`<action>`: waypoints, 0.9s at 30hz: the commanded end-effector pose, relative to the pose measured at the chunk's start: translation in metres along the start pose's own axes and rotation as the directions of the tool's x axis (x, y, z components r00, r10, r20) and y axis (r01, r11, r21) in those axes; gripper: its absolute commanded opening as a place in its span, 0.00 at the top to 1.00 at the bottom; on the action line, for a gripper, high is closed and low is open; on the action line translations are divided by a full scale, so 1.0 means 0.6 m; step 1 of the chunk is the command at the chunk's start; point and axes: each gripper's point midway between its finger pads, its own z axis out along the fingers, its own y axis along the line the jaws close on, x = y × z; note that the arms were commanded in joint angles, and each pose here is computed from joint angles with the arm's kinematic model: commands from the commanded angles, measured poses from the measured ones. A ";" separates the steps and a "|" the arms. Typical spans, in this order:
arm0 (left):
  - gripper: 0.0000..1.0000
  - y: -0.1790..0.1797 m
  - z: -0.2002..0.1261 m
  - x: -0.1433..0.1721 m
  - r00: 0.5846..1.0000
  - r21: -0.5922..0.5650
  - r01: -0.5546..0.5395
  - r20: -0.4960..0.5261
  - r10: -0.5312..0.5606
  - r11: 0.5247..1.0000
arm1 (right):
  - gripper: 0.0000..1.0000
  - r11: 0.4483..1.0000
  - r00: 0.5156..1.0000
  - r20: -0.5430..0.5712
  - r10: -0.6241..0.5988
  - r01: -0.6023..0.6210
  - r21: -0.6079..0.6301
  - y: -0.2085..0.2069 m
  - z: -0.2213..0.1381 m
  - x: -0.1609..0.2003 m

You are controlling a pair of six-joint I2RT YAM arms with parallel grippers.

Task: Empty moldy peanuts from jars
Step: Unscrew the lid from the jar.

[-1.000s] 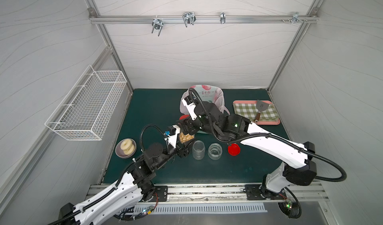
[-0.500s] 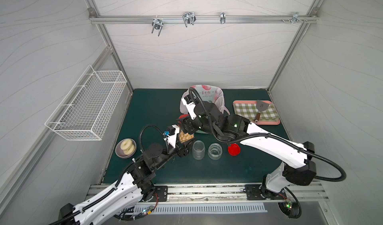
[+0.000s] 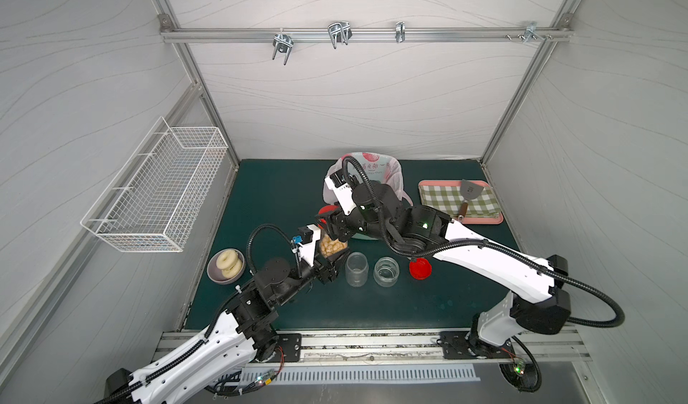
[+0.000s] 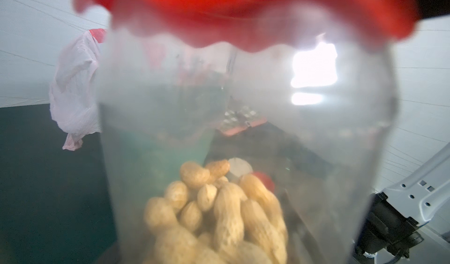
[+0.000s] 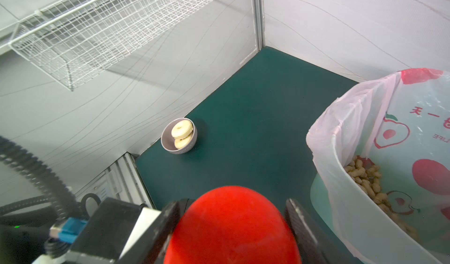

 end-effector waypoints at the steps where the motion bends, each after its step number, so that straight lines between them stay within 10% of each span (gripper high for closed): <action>1: 0.72 -0.037 -0.010 -0.043 0.996 0.105 -0.016 0.085 0.007 0.994 | 0.43 0.975 0.999 0.043 -0.002 0.011 -0.222 0.070 -0.030 -0.021; 15: 0.72 -0.072 -0.019 -0.049 0.994 0.226 -0.044 0.104 0.021 0.973 | 0.53 0.778 0.998 -0.067 0.008 -0.048 -0.627 0.101 -0.088 -0.013; 27: 0.72 -0.080 -0.022 -0.051 0.994 0.249 -0.052 0.103 0.026 0.967 | 0.52 0.763 0.998 -0.045 0.045 -0.064 -0.643 0.069 -0.101 -0.029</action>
